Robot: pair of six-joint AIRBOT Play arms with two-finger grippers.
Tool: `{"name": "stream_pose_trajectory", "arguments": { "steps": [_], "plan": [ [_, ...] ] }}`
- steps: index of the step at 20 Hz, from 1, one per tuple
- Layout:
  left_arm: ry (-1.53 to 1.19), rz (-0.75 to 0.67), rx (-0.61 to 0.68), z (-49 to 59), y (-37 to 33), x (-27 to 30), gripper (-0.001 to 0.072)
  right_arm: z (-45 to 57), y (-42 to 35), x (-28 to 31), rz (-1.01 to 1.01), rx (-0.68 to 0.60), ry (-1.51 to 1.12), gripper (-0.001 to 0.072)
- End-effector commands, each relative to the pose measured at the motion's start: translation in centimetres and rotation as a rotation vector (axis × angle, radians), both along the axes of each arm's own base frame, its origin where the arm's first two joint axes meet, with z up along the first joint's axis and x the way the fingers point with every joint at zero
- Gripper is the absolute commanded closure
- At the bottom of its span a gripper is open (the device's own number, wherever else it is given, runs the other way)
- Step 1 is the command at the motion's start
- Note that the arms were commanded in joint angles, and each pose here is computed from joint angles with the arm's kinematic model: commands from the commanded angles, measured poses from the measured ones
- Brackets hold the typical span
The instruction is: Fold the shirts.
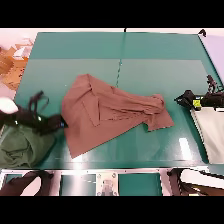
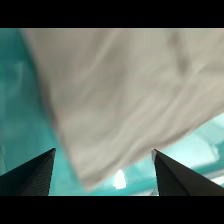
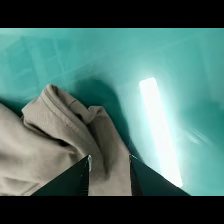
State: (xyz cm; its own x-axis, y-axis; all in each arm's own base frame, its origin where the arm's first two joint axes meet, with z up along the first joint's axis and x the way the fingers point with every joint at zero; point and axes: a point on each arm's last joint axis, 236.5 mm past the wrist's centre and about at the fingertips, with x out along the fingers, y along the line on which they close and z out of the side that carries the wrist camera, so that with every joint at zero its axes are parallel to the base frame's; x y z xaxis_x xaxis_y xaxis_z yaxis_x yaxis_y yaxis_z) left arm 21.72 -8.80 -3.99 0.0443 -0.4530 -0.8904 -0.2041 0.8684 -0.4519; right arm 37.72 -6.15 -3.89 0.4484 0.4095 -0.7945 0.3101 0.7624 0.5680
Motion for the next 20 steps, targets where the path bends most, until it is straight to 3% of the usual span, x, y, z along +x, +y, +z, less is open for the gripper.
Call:
{"name": "stream_pose_trajectory", "arguments": {
  "steps": [1,7,9,13,14,15,16,20],
  "plan": [
    [0.166,0.061,-0.036,-4.2,-1.1,-6.1,0.0048,0.0,-0.3,0.3,-0.011,-0.01,-0.008,0.0411],
    [0.166,0.178,-0.159,-6.5,-3.6,-6.8,0.0049,0.0,-0.5,0.4,-0.018,-0.017,-0.013,0.0411],
    [0.115,0.229,-0.252,-6.5,-5.2,-5.8,0.0126,0.0,-0.6,0.5,-0.019,-0.019,-0.015,0.0411],
    [0.161,0.262,-0.294,-7.6,-6.1,-7.7,0.0127,0.0,-1.0,0.8,-0.034,-0.033,-0.027,0.0411],
    [0.154,0.264,-0.297,-7.4,-6.1,-7.4,0.0166,0.0,-1.0,0.8,-0.034,-0.033,-0.027,0.0411],
    [0.109,0.239,-0.292,-7.1,-6.0,-6.5,0.0501,0.0,-1.0,0.8,-0.033,-0.033,-0.027,0.0411],
    [0.045,0.212,-0.275,-6.5,-5.5,-5.0,0.0655,0.0,-1.0,0.8,-0.033,-0.033,-0.026,0.0412],
    [-0.2,0.208,-0.073,-3.2,0.7,3.5,0.0687,-0.2,-0.9,0.6,-0.029,-0.031,-0.02,0.0411]
  ]
}}
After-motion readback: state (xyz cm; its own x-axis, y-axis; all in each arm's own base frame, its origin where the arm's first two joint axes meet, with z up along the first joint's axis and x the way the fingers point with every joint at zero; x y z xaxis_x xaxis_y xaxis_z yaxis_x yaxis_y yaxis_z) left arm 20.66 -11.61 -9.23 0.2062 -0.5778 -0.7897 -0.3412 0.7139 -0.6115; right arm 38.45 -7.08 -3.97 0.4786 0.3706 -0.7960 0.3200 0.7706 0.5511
